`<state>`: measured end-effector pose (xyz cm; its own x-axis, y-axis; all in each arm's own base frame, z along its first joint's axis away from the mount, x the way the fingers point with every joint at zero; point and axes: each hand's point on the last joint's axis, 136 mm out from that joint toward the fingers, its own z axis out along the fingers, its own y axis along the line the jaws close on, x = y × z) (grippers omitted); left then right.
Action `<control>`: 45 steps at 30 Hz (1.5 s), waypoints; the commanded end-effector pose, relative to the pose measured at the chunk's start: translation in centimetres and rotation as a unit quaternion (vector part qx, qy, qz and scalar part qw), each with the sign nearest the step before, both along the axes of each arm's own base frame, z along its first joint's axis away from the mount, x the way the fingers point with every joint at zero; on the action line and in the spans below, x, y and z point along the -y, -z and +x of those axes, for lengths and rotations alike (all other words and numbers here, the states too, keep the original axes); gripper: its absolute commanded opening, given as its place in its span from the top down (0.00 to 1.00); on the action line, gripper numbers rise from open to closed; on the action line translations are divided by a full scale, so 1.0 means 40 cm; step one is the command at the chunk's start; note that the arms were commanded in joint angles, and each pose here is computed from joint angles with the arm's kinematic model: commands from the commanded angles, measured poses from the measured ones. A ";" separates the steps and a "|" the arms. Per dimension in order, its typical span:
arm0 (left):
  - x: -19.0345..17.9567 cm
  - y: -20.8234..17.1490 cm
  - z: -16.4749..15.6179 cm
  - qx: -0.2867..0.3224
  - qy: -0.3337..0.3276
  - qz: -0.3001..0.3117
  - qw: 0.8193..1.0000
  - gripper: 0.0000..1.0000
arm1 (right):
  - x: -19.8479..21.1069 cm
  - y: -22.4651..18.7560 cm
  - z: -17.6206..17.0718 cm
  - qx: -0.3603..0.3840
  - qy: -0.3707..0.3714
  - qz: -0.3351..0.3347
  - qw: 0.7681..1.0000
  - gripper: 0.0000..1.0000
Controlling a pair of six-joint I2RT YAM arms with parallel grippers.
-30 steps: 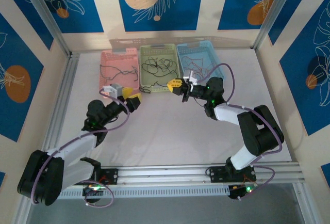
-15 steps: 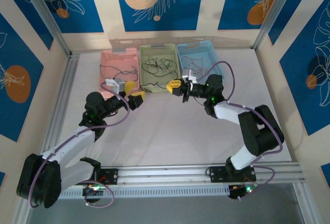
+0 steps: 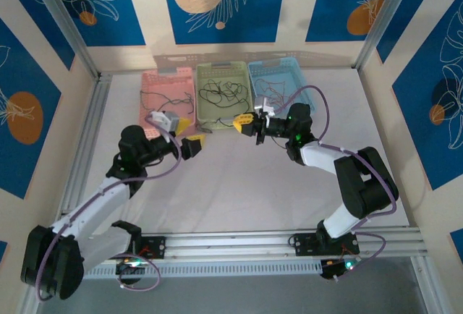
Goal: Untangle the cables
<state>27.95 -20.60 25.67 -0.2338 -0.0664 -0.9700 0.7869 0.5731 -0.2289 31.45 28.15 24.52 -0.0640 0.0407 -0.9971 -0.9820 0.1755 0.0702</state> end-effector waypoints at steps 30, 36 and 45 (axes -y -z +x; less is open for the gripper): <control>0.029 -0.083 0.044 0.016 0.021 0.024 0.999 0.53 | -0.031 -0.023 -0.014 0.006 -0.033 -0.018 0.999 1.00; 0.030 -0.072 0.052 0.004 0.016 0.023 1.000 0.97 | -0.023 -0.026 0.001 0.015 -0.005 -0.018 1.000 1.00; -0.026 0.039 0.049 -0.073 -0.057 0.079 0.993 1.00 | 0.046 -0.031 0.086 0.091 0.187 -0.040 0.977 1.00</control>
<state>30.04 -20.66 25.49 -0.3160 0.0263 -0.9484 0.7403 0.6320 -0.2291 32.71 27.98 24.84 0.0102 -0.0161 -0.9998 -0.9370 0.3491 -0.0151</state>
